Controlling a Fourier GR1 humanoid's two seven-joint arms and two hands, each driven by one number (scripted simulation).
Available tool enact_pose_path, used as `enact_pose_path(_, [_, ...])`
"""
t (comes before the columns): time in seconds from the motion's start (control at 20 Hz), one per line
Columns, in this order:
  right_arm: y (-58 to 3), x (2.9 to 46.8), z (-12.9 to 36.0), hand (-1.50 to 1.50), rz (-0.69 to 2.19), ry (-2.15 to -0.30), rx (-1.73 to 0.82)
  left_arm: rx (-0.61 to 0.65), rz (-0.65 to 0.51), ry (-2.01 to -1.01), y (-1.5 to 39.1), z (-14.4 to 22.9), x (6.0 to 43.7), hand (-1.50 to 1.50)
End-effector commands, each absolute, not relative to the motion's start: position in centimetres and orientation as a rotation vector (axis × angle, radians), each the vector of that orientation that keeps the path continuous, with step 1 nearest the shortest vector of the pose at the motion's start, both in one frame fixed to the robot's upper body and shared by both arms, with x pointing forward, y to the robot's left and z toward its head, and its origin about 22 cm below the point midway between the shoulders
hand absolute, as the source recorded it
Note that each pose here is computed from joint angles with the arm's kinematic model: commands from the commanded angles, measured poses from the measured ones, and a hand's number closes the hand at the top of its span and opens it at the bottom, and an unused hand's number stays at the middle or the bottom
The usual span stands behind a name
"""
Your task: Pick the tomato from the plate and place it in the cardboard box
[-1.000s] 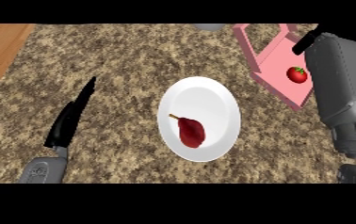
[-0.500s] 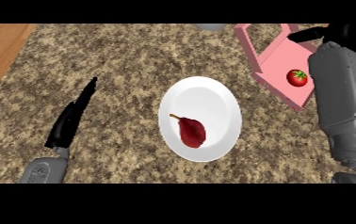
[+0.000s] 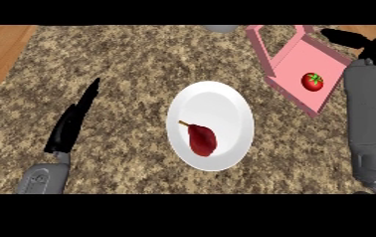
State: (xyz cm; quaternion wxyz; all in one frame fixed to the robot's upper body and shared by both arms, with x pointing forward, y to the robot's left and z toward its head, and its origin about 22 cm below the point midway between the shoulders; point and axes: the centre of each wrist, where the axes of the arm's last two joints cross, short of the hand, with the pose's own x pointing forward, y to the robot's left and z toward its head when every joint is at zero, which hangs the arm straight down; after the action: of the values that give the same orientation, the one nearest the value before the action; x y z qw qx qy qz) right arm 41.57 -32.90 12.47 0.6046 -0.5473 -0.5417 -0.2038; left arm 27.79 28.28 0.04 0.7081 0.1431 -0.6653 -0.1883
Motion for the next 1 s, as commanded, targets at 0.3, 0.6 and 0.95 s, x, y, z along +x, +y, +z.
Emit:
enact_pose_path(0.3, [-38.5,34.5,9.0,-1.50,-0.656,-1.422,-1.347,0.335,-0.404,-1.471,29.1,0.4,27.5,0.00])
enact_pose_path(0.6, [-39.8,31.0,6.2,-1.50,-0.758,-1.422,-1.418,0.319,-0.424,-1.456,26.9,-1.2,29.1,0.00])
enact_pose_path(0.95, [-43.1,24.1,4.8,-1.50,-0.719,-1.412,-1.434,0.316,-0.416,-1.471,27.7,-0.9,28.5,0.00])
